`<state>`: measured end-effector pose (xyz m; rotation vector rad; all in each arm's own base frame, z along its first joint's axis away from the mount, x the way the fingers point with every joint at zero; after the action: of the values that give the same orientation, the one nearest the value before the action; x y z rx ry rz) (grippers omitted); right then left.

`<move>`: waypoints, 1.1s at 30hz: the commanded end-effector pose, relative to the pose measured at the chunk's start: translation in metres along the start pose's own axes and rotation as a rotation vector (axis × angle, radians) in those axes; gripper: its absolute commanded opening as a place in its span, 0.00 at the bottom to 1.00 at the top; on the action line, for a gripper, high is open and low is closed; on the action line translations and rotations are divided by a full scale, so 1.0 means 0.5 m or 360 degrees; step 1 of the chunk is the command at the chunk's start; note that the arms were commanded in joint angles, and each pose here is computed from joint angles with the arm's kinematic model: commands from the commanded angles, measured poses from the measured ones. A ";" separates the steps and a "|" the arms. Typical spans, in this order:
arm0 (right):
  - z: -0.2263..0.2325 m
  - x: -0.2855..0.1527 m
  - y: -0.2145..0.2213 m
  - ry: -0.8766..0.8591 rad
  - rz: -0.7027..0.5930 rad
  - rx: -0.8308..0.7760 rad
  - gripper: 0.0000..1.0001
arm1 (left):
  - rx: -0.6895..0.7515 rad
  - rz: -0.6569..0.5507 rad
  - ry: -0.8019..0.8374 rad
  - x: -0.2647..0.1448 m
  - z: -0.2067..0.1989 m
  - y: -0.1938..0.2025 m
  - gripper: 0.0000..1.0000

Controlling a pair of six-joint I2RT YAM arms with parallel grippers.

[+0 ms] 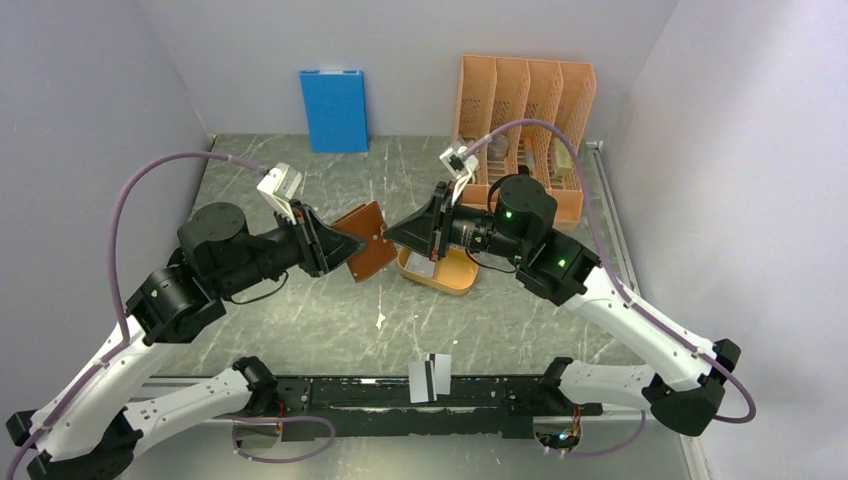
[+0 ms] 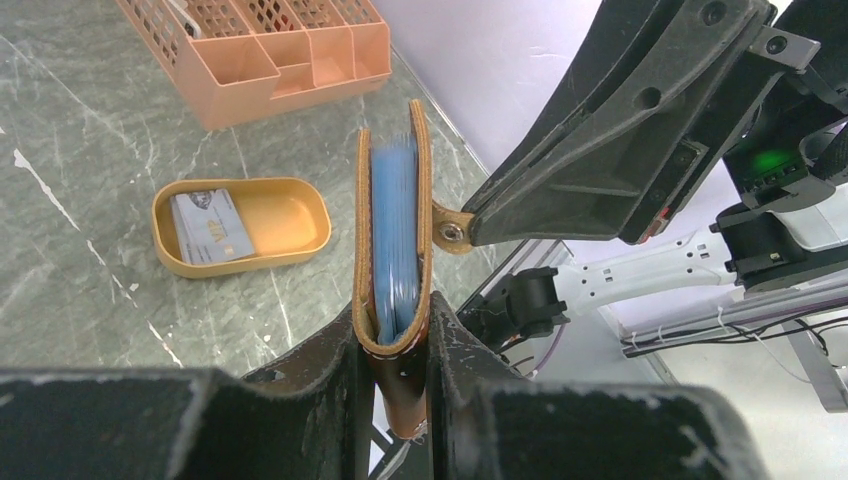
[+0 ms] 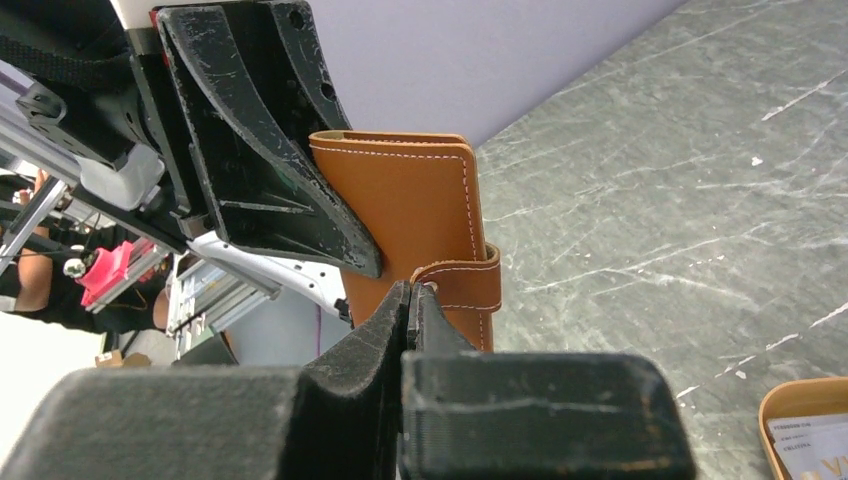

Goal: Put the credit cards into the card holder
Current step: Close the card holder at the center of the board.

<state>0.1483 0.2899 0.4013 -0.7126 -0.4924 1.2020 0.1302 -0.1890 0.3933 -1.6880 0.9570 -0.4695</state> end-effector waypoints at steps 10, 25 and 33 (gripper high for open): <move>0.011 0.016 0.008 -0.0022 0.0115 0.0000 0.00 | 0.0046 -0.0072 0.0070 -0.005 -0.018 -0.035 0.05; -0.009 0.038 0.030 0.0108 0.0238 -0.0047 0.00 | 0.0051 -0.0083 0.0092 -0.007 -0.022 -0.041 0.05; -0.013 0.048 0.043 0.0168 0.0277 -0.0078 0.00 | 0.0056 -0.0086 0.0090 -0.010 -0.023 -0.043 0.05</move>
<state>0.1520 0.3084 0.3830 -0.8435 -0.3796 1.2768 0.1320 -0.1865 0.3819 -1.6389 0.9758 -0.4090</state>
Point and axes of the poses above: each gripper's point midway between its finger pads, its own x axis out along the fingers, its own z axis along the line the jaws close on, y = z × x, the point moved 5 cm from there along -x, back along the fingers, and after that the axes turned 15 degrees about x, right-handed, at the moved point
